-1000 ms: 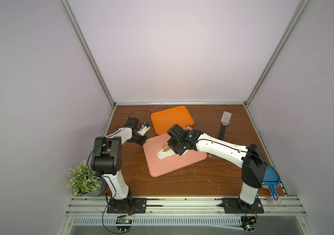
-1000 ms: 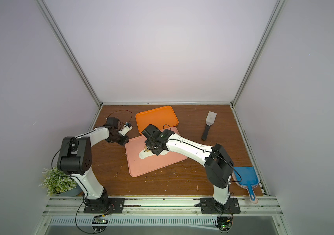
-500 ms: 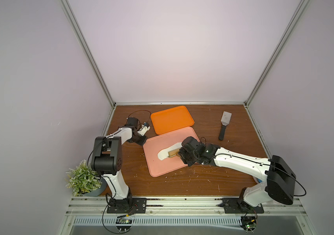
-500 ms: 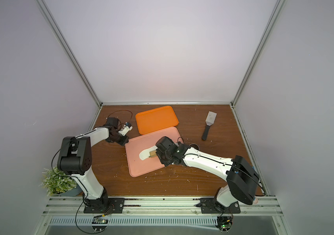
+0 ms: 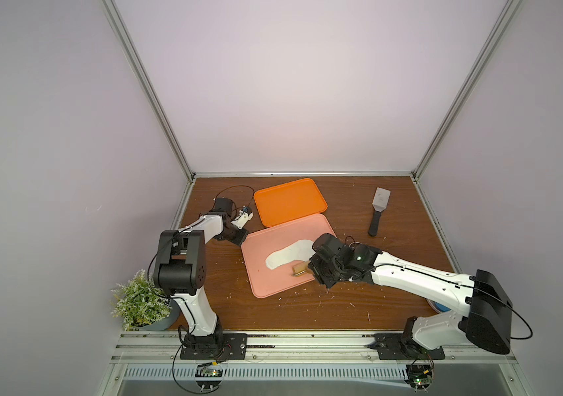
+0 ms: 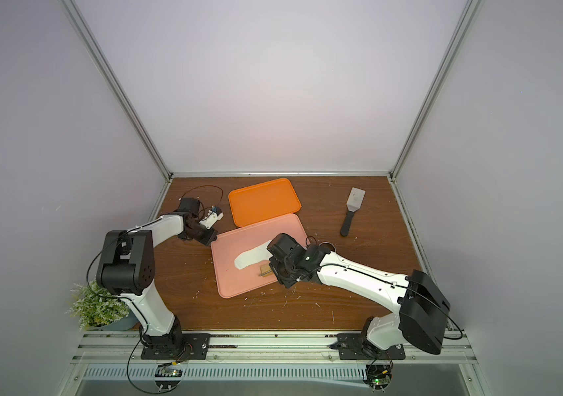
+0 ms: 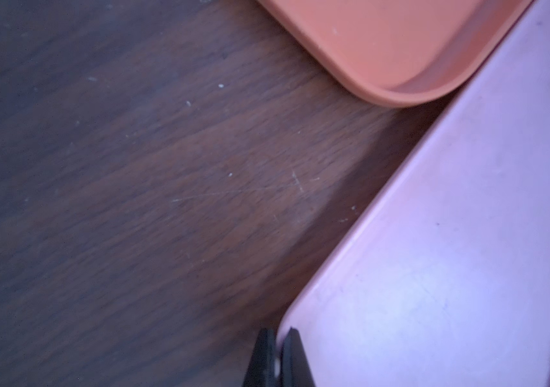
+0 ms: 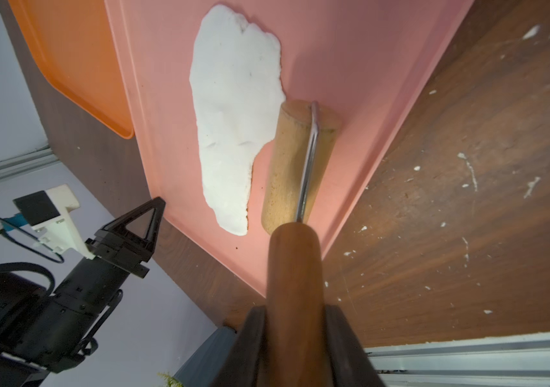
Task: Roll out the dumpling wrappers from the dough
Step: Flatten out the dough on the work surface.
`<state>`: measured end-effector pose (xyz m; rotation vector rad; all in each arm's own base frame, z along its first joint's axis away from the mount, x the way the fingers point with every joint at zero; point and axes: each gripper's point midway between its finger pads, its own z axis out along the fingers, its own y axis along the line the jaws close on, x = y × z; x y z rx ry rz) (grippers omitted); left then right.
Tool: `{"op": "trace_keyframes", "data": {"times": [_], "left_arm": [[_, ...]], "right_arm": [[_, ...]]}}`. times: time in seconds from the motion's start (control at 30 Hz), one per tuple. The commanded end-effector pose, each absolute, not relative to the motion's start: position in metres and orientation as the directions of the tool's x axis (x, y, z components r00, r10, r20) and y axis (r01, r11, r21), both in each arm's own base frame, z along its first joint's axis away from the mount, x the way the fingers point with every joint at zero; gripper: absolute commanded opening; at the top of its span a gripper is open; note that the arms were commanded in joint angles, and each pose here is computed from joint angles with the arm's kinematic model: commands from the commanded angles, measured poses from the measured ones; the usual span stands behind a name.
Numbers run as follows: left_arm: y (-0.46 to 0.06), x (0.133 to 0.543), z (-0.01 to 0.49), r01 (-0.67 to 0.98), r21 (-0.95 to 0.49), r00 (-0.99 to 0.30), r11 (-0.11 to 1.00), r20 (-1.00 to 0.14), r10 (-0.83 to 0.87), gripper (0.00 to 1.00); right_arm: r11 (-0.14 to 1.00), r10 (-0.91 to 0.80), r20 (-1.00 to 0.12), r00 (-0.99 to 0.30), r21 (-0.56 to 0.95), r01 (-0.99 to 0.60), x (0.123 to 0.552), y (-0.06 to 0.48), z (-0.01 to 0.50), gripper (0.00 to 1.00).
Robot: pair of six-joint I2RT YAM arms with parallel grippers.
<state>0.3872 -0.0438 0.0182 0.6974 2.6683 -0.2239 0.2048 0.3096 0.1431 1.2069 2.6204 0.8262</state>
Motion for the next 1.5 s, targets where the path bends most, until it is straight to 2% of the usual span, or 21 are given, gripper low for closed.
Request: {"op": "trace_keyframes", "data": {"times": [0.0, 0.17, 0.4, 0.6, 0.73, 1.1, 1.47], "left_arm": [[-0.024, 0.338, -0.051, 0.453, -0.058, -0.885, 0.889, -0.147, 0.442, 0.00], [-0.024, 0.337, -0.051, 0.454, -0.060, -0.885, 0.889, -0.146, 0.442, 0.00], [-0.024, 0.337, -0.051, 0.456, -0.059, -0.884, 0.888, -0.147, 0.444, 0.00], [-0.024, 0.337, -0.051, 0.455, -0.058, -0.884, 0.889, -0.149, 0.443, 0.00], [-0.024, 0.337, -0.050, 0.454, -0.056, -0.884, 0.889, -0.149, 0.443, 0.00], [-0.023, 0.339, -0.049, 0.454, -0.049, -0.883, 0.890, -0.154, 0.443, 0.00], [-0.022, 0.339, -0.049, 0.452, -0.046, -0.884, 0.891, -0.154, 0.441, 0.00]], "right_arm": [[0.564, 0.708, 0.031, -0.706, 0.577, 0.591, 0.221, 0.327, 0.179, 0.00], [0.587, 0.692, -0.039, -0.721, 0.611, 0.531, 0.249, 0.355, 0.199, 0.00], [0.644, 0.693, -0.115, -0.712, 0.543, 0.539, 0.270, 0.367, 0.167, 0.00], [0.657, 0.650, 0.038, -0.759, 0.474, 0.586, 0.234, 0.370, 0.111, 0.00], [0.663, 0.652, 0.124, -0.748, 0.387, 0.641, 0.199, 0.350, 0.086, 0.00], [0.620, 0.704, 0.209, -0.679, 0.287, 0.730, 0.151, 0.310, 0.063, 0.00], [0.635, 0.720, 0.225, -0.657, 0.170, 0.754, 0.118, 0.288, 0.043, 0.00]]}}
